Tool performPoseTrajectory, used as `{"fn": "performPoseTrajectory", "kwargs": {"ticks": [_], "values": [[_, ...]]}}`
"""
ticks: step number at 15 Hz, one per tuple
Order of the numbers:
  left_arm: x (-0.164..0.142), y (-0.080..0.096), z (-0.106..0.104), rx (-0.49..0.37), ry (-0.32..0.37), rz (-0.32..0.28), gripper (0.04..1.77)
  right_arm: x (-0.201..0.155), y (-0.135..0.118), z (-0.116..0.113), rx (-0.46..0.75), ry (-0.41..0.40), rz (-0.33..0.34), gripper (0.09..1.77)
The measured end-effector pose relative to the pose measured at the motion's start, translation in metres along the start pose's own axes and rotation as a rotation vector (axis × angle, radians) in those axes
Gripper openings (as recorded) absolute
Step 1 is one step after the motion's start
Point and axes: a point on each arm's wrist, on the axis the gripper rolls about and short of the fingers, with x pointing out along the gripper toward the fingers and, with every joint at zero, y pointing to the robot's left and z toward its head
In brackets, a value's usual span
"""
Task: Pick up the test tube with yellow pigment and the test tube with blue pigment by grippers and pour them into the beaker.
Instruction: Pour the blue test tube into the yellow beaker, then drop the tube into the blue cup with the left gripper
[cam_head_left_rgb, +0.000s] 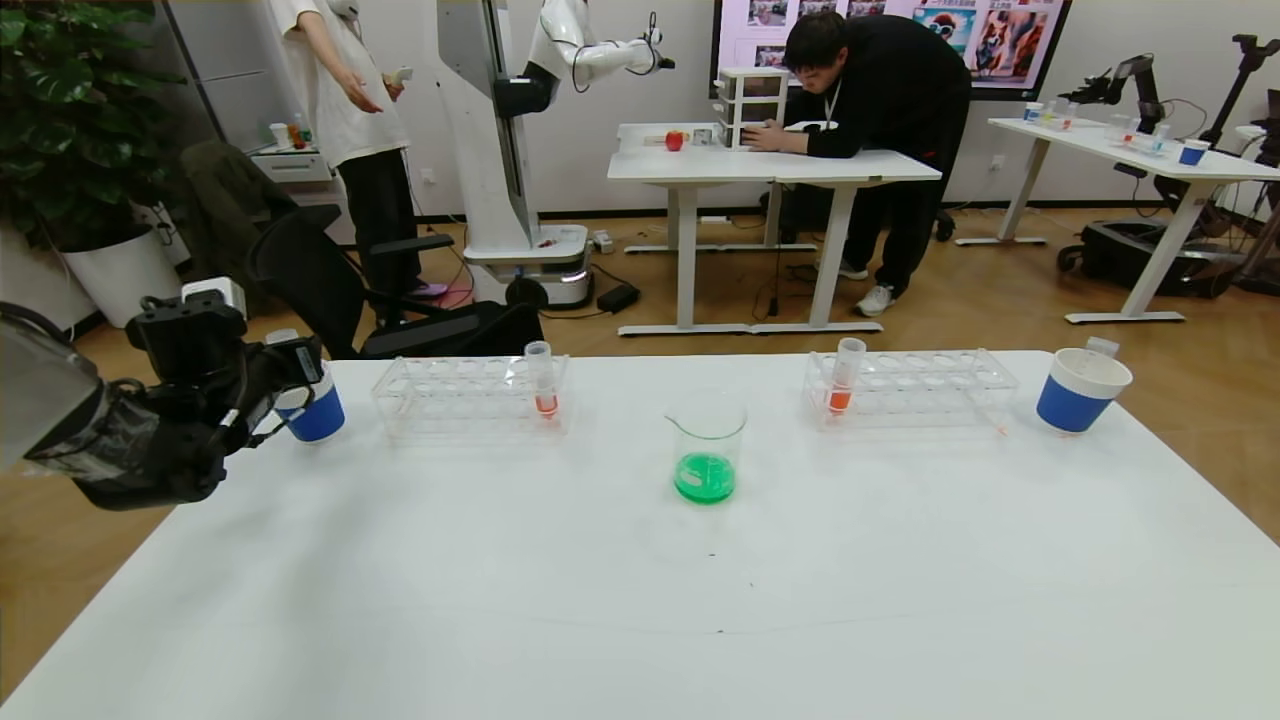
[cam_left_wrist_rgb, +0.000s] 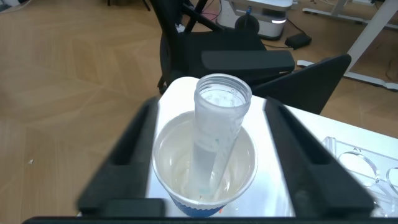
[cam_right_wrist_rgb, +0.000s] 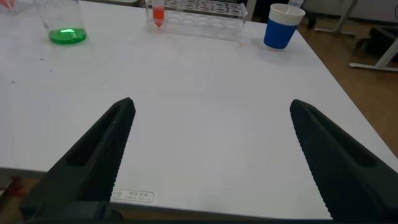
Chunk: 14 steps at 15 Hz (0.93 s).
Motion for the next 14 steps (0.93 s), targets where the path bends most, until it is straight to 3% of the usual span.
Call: {"fn": "performPoseTrajectory", "kwargs": {"ticks": [1,2,5,7,11,14], "values": [[-0.001,0.0,0.002,0.0,-0.003,0.0,1.63,0.0,0.0,0.0,0.0,0.0,0.0,1.74],[-0.002,0.001,0.004,-0.001,-0.006,0.0,1.74,0.0,0.0,0.0,0.0,0.0,0.0,1.74],[-0.007,-0.002,0.022,-0.011,-0.05,-0.016,1.75,0.0,0.0,0.0,0.0,0.0,0.0,1.74],[-0.014,-0.018,0.045,-0.019,-0.1,-0.058,1.75,0.0,0.0,0.0,0.0,0.0,0.0,1.74],[-0.044,-0.077,0.08,-0.031,-0.145,-0.212,1.75,0.0,0.0,0.0,0.0,0.0,0.0,1.74],[-0.082,-0.097,0.104,-0.037,-0.166,-0.294,1.75,0.0,0.0,0.0,0.0,0.0,0.0,1.74]]}}
